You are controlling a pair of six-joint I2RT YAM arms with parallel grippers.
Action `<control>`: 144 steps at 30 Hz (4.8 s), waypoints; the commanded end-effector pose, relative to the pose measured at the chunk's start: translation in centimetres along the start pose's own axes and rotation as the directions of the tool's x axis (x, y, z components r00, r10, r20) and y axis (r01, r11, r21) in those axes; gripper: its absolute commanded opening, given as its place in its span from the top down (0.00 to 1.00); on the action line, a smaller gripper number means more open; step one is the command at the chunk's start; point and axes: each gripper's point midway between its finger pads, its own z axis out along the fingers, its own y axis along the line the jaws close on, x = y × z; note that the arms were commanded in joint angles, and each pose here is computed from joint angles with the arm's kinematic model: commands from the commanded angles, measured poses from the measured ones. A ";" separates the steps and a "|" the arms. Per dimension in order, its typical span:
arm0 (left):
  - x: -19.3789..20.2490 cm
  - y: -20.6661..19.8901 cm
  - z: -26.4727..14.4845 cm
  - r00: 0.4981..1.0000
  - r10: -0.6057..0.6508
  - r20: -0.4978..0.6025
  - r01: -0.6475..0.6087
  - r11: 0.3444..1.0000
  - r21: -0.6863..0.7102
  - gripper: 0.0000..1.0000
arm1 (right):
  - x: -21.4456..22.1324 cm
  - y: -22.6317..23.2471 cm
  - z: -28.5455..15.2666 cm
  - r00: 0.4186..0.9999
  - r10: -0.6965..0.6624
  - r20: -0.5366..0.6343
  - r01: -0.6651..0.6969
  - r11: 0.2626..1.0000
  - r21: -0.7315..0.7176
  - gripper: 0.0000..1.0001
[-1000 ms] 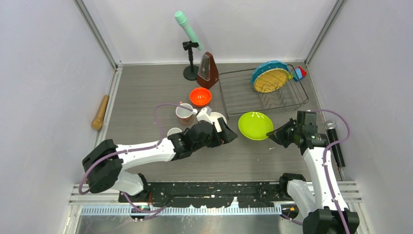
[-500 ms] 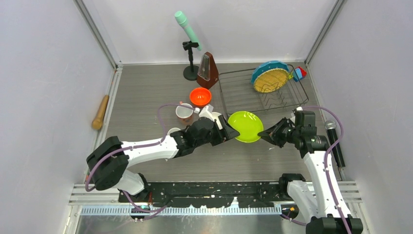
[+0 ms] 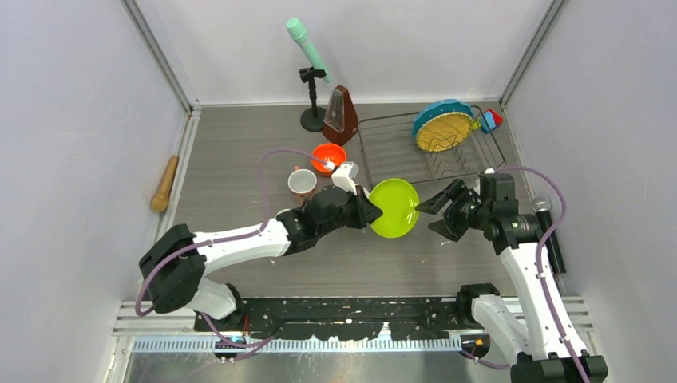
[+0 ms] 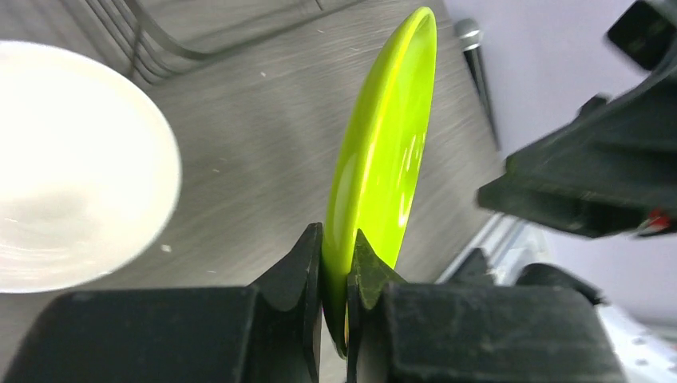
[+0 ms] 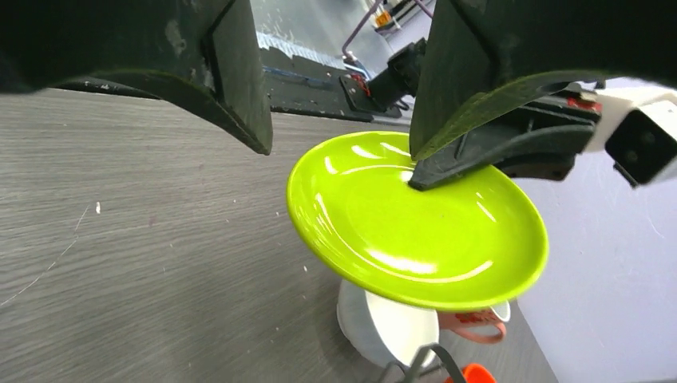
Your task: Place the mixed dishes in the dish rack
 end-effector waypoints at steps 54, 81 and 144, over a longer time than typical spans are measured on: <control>-6.1 -1.1 -9.7 0.818 0.556 0.148 -0.548 0.831 -0.098 0.10 | -24.6 14.0 -3.6 0.708 0.306 0.637 -0.138 0.944 -0.300 1.00; -5.6 3.6 -9.6 0.885 0.462 0.055 -0.442 0.871 -0.214 0.08 | -30.8 6.0 6.9 0.603 0.418 0.679 -0.393 0.897 -0.203 1.00; -2.8 20.3 -17.4 0.987 -0.125 0.104 0.163 0.754 -0.636 0.33 | -1.7 6.2 4.2 0.901 -0.431 0.051 0.433 0.900 -0.046 0.28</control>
